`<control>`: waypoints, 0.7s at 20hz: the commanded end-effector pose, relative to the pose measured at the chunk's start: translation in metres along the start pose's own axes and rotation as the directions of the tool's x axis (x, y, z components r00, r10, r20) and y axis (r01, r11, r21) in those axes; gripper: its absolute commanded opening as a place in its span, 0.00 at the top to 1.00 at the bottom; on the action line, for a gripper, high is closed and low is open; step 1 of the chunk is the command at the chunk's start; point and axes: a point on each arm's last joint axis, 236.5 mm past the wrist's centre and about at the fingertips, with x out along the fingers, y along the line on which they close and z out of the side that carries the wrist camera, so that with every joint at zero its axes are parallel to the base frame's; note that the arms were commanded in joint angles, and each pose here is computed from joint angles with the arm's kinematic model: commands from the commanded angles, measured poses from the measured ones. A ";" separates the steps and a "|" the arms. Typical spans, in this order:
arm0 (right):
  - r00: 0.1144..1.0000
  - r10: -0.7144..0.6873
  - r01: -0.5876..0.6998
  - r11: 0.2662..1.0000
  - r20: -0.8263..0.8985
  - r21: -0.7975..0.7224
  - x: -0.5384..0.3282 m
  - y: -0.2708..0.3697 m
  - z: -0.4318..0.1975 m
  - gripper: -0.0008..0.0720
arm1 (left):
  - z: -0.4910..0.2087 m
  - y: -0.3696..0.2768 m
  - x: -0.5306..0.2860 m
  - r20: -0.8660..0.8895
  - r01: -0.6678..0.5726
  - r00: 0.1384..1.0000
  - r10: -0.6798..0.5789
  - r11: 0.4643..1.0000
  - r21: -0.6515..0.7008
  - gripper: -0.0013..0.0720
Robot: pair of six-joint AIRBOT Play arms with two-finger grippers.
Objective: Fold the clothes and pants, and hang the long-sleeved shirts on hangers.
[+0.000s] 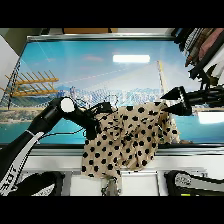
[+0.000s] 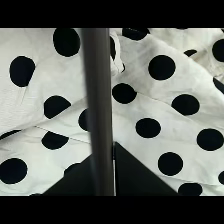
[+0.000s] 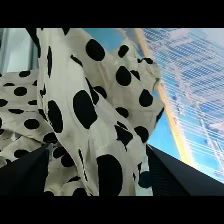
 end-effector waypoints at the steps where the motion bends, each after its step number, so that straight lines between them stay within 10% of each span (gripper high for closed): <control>1: 0.995 0.099 -0.098 0.994 0.015 -0.049 0.023 0.003 -0.007 0.08 | 0.000 0.001 0.000 0.000 -0.001 1.000 0.001 1.000 -0.001 0.97; 14: 0.977 0.211 -0.211 0.977 0.006 -0.036 0.062 0.013 -0.008 0.08 | 0.000 0.000 0.000 0.000 -0.001 1.000 0.001 1.000 -0.002 0.97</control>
